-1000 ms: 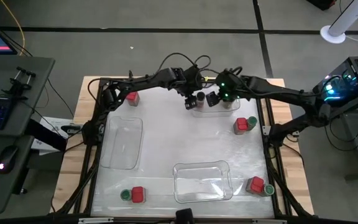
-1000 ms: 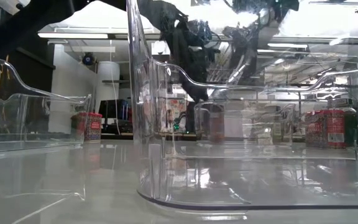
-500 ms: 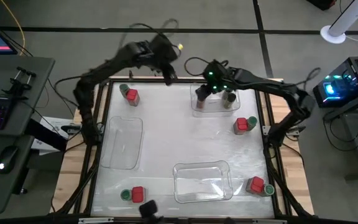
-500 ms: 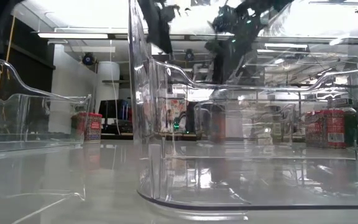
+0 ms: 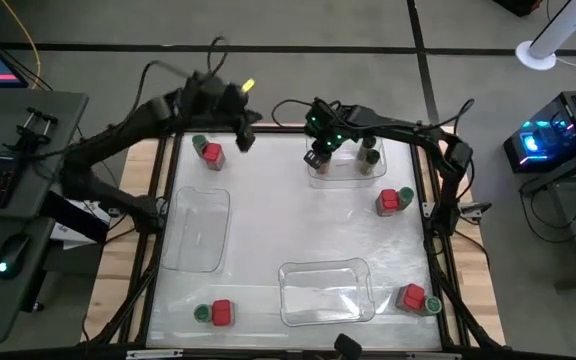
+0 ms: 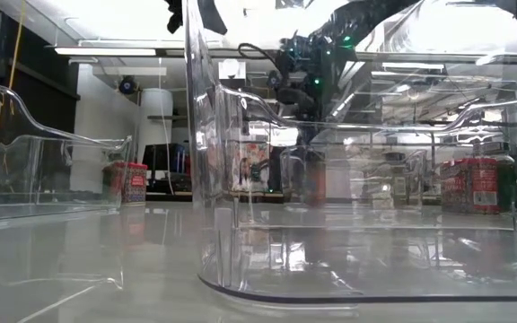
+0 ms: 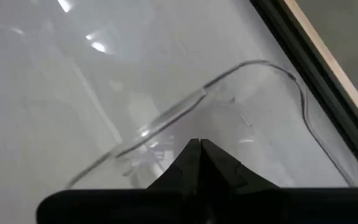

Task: Sort spices by type
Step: Put the black seasoning bottle into the top right transparent bin

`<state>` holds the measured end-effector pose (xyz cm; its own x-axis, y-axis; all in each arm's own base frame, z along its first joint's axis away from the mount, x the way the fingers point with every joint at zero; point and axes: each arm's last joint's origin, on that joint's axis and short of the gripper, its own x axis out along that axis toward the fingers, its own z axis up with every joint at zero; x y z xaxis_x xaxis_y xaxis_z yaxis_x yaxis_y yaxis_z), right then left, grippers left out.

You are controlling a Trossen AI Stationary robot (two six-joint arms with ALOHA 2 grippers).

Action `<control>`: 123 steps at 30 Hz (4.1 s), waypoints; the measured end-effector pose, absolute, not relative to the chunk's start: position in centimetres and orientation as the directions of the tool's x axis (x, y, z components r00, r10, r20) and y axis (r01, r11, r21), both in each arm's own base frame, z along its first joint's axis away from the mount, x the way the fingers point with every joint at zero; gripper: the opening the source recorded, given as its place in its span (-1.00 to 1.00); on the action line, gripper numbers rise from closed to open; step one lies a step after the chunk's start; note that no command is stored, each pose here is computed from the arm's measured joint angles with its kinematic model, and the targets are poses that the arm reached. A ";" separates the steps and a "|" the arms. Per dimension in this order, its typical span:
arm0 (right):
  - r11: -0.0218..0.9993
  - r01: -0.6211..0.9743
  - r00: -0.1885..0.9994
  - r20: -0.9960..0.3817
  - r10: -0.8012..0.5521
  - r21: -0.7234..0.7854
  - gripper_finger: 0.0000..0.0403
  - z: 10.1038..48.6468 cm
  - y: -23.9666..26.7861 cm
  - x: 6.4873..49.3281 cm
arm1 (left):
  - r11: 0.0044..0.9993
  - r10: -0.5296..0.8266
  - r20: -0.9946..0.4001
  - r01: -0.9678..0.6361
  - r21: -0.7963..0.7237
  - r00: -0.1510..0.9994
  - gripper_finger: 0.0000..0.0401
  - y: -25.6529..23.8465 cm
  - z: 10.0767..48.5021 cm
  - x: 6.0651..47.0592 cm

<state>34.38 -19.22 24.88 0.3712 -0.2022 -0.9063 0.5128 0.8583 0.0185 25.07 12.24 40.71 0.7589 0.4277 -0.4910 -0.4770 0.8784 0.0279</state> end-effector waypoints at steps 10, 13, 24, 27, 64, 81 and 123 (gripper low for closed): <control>0.887 0.461 0.324 -0.923 -0.207 -0.037 -1.00 24.1 -19.3 34.4 | 0.851 0.379 -0.375 -0.478 -0.218 0.846 -1.00 8.4 35.3 22.5; 0.885 0.464 0.304 -0.933 -0.195 -0.033 -1.00 23.5 -19.4 34.5 | 0.840 0.375 -0.400 -0.489 -0.233 0.836 -1.00 8.3 34.8 22.1; 0.896 0.415 0.121 -0.967 -0.226 -0.157 -1.00 23.1 -19.0 33.1 | 0.844 0.374 -0.403 -0.486 -0.225 0.835 -1.00 8.2 34.8 22.1; 0.888 0.410 0.070 -0.964 -0.258 -0.208 -1.00 23.1 -19.0 32.8 | 0.852 0.374 -0.403 -0.481 -0.208 0.835 -1.00 8.2 34.8 22.1; 0.323 0.946 0.088 -0.968 -0.234 0.008 -1.00 21.4 -14.4 31.1 | 0.874 0.356 -0.521 -0.474 -0.109 0.776 -1.00 7.7 34.0 20.8; 0.418 0.908 0.111 -0.943 -0.312 -0.032 -1.00 22.7 -16.5 30.4 | 0.879 0.352 -0.539 -0.468 -0.090 0.765 -1.00 7.7 33.8 20.7; 0.031 0.998 -0.036 -0.904 -0.426 -0.054 -1.00 19.3 -18.1 27.4 | 0.858 0.403 -0.555 -0.511 -0.047 0.728 -1.00 8.4 33.6 20.3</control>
